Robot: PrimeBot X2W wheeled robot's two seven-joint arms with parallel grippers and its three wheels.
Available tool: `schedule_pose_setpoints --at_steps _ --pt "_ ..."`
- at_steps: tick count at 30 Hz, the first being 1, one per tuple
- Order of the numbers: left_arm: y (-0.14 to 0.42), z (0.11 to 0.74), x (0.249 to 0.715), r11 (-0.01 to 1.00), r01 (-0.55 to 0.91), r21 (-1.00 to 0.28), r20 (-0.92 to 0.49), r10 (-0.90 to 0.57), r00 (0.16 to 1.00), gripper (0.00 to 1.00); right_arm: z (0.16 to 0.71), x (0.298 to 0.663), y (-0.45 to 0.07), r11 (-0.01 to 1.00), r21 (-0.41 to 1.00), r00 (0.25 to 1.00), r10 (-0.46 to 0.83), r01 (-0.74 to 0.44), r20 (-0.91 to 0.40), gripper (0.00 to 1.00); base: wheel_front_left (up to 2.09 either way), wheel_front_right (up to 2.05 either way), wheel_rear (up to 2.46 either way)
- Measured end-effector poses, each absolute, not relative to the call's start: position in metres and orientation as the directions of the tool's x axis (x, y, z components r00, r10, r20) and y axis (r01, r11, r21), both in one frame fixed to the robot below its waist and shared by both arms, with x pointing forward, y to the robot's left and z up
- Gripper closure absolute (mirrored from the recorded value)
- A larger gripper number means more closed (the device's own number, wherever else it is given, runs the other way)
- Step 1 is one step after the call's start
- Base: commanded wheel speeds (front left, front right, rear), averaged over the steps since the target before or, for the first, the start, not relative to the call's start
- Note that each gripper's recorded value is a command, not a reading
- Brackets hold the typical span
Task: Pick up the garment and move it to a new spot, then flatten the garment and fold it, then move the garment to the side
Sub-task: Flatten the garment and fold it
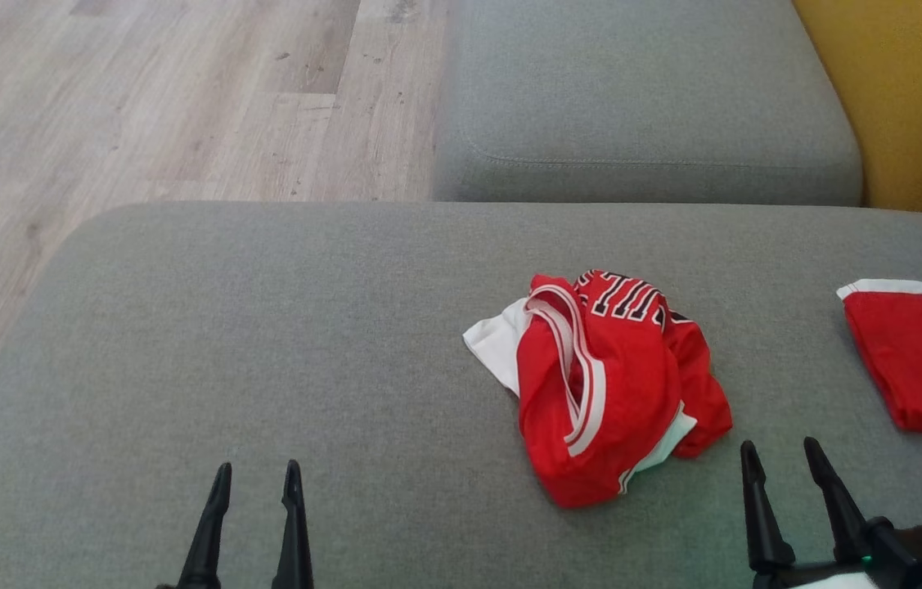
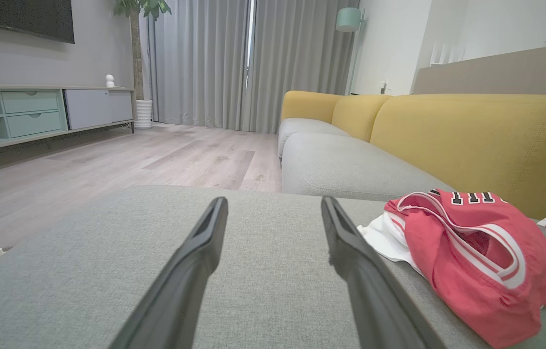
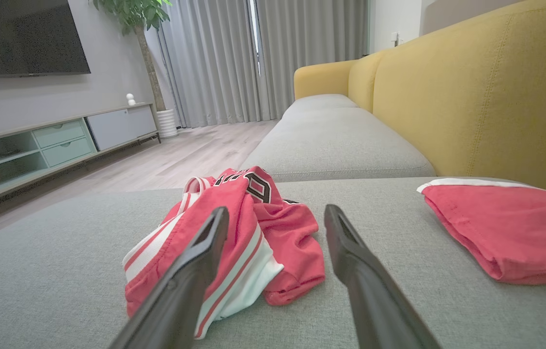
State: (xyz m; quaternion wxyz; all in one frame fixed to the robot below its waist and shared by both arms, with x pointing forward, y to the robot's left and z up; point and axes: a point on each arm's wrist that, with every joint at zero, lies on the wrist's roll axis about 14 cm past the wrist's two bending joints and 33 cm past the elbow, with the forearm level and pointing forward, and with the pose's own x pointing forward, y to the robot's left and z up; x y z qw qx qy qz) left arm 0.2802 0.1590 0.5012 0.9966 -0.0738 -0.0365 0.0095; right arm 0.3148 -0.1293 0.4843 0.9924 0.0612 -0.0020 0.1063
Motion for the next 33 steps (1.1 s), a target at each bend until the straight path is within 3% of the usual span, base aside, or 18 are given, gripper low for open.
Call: schedule_pose_setpoints --at_steps 9,14,20,25,33 --pt "0.147 0.495 0.285 0.988 0.032 -0.151 0.048 -0.025 0.999 0.00 0.480 0.313 -0.132 0.972 0.128 0.980 0.198 -0.197 0.005 0.00 0.00 0.00 0.00" --pt "0.104 0.478 0.291 0.972 0.181 -0.150 -0.007 -0.184 0.983 0.00 0.475 0.310 -0.139 0.976 0.142 0.985 0.171 -0.167 -0.013 0.00 0.00 0.00 0.00" --pt "0.040 0.474 0.304 0.903 0.400 -0.155 -0.023 -0.408 0.913 0.00 0.476 0.313 -0.143 0.979 0.137 0.988 0.152 -0.149 -0.010 0.00 0.00 0.00 0.00" --pt "-0.026 0.471 0.319 0.784 0.594 -0.181 -0.042 -0.610 0.791 0.00 0.471 0.312 -0.159 0.987 0.132 0.995 0.093 -0.088 -0.028 0.00 0.00 0.00 0.00" --pt "-0.063 0.444 0.342 0.719 0.664 -0.204 -0.140 -0.693 0.707 0.00 0.468 0.313 -0.185 0.992 0.124 0.999 0.003 0.003 -0.047 0.00 0.00 0.00 0.00"
